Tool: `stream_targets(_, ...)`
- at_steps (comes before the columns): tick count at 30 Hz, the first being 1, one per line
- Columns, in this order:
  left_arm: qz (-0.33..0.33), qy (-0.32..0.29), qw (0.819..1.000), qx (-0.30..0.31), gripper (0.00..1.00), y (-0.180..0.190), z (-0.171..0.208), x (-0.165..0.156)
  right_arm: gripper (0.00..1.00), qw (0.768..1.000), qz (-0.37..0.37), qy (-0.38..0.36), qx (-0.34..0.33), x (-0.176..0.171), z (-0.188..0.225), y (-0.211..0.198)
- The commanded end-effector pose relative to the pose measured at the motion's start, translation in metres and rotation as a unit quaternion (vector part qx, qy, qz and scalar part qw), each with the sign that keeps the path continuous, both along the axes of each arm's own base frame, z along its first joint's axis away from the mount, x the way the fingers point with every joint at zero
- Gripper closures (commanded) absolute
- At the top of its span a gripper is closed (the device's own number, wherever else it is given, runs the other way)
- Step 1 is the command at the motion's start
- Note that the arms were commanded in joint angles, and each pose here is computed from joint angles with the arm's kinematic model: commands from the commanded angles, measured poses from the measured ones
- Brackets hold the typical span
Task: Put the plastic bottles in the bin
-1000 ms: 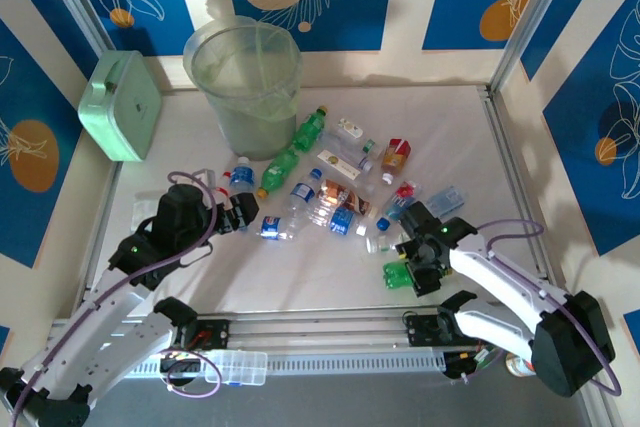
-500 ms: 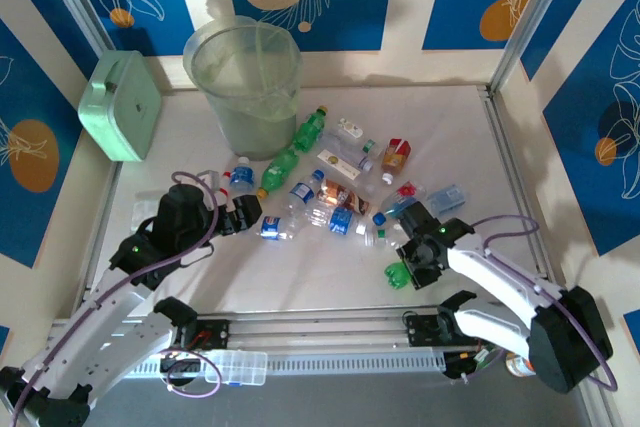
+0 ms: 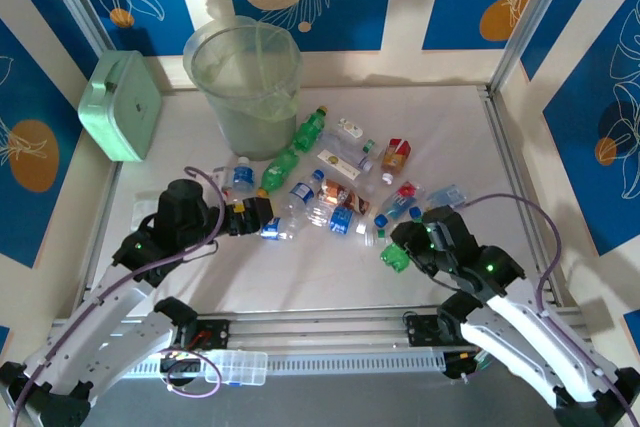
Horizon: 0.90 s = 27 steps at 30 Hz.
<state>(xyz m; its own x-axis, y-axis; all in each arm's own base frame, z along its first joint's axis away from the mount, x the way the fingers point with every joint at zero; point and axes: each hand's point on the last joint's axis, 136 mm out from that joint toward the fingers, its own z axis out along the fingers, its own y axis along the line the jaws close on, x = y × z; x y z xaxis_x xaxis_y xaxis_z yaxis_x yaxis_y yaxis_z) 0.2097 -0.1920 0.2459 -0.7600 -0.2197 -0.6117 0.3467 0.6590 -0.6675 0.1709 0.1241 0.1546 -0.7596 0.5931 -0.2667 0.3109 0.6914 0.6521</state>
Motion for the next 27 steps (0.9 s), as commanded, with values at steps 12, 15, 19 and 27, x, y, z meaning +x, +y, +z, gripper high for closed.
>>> stream_targets(12,-0.169,-0.12,0.966,-0.156,0.08,-0.07,0.105,-0.009,0.76,0.791,0.463,-0.399,-0.019,-0.032,0.132,0.128)
stream_targets(15,-0.204,-0.143,0.956,-0.157,0.1,-0.089,0.11,-0.016,0.8,0.772,0.492,-0.402,-0.01,-0.04,0.132,0.134)
stream_targets(19,-0.258,-0.181,0.937,-0.15,0.13,-0.109,0.119,-0.029,0.84,0.761,0.519,-0.39,0.008,-0.047,0.13,0.141)
stream_targets(27,-0.328,-0.208,0.903,-0.182,0.27,-0.137,0.129,-0.038,0.85,0.76,0.533,-0.37,0.034,-0.045,0.129,0.149)
